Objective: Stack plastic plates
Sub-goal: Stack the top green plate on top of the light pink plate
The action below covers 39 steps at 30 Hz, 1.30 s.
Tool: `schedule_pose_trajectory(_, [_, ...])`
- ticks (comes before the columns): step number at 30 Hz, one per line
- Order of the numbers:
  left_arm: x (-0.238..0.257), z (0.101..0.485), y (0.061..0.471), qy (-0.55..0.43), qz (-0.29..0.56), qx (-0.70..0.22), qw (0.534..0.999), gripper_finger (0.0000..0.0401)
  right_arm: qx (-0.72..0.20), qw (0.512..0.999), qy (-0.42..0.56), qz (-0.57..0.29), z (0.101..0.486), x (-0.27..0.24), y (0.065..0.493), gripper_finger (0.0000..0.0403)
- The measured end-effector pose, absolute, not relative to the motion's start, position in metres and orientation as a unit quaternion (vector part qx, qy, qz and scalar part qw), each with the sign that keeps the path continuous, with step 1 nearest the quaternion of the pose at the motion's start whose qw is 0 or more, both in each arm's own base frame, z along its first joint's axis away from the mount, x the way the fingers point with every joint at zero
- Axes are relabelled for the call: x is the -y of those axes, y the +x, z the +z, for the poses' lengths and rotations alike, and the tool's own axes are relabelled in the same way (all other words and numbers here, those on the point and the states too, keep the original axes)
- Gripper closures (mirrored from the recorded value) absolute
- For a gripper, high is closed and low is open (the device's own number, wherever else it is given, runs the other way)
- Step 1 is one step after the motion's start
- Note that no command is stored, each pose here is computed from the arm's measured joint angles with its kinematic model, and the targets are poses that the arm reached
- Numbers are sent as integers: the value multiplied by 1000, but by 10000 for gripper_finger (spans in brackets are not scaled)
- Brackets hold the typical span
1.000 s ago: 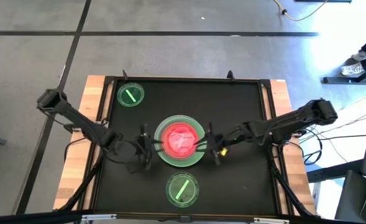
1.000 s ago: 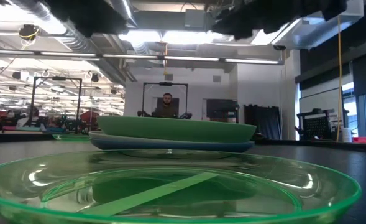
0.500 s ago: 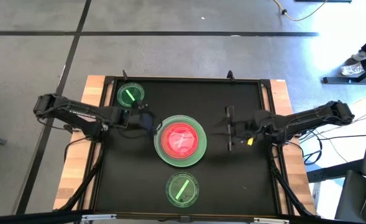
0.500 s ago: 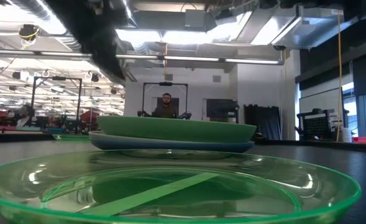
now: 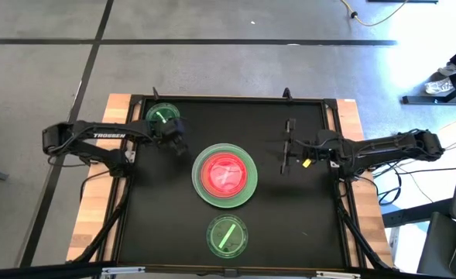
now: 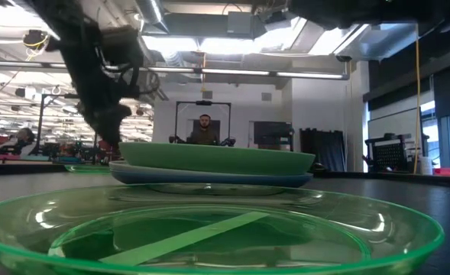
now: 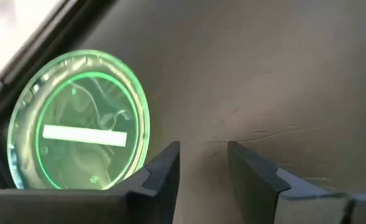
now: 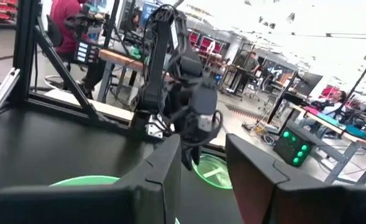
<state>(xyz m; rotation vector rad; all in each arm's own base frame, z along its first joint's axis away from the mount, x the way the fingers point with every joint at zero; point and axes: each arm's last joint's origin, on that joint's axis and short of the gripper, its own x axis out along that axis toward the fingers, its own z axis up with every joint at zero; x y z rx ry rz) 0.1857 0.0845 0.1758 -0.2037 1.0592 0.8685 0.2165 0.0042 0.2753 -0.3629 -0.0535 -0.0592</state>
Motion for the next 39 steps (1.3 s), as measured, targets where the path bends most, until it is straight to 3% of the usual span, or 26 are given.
schedule_pose_trajectory(15, [-117,146,161,-148,463,-422,765,274,26,983,-181,-29,274,-4,218,281])
schedule_pose_trajectory(39, [-142,123,148,-146,457,-480,734,274,18,982,-185,-28,272,-5,220,281])
